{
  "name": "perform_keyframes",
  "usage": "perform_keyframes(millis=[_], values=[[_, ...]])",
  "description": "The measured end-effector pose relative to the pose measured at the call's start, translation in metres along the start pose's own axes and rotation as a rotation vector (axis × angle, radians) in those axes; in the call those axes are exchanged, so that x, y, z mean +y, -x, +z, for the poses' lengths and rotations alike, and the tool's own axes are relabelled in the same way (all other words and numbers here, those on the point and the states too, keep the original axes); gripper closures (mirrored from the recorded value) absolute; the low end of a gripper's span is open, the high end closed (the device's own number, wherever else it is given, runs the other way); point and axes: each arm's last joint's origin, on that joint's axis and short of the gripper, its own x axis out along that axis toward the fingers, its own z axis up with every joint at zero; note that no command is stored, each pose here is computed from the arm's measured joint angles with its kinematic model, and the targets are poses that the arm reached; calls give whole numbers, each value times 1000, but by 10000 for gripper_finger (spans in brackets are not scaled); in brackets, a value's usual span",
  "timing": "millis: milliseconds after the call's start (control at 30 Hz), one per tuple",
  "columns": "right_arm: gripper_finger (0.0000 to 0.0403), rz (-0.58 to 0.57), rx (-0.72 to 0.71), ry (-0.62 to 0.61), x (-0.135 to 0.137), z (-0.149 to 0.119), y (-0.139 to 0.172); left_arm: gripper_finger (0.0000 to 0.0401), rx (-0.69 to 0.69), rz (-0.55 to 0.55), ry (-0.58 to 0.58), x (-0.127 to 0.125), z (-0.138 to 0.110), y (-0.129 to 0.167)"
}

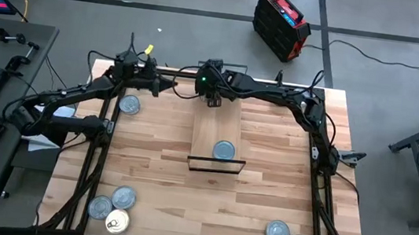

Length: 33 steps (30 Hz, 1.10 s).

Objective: Stack canned seafood by type on shelf
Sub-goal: Stack the blue pink tuna can on top of the other blue pink tuna can on the shelf, then stack the blue pink tuna can on top of the other blue pink tuna cans on the shelf

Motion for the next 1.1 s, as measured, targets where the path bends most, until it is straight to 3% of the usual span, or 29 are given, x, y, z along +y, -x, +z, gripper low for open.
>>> perform_keyframes(millis=[300,933,1100], values=[[139,11,-5,16,6,4,4,401,86,20,-1,1,-17,-23],[139,73,12,73,24,11,13,401,77,60,-79,1,-18,-24],[139,73,6,15,24,11,12,401,65,84,-104,2,-17,-24]])
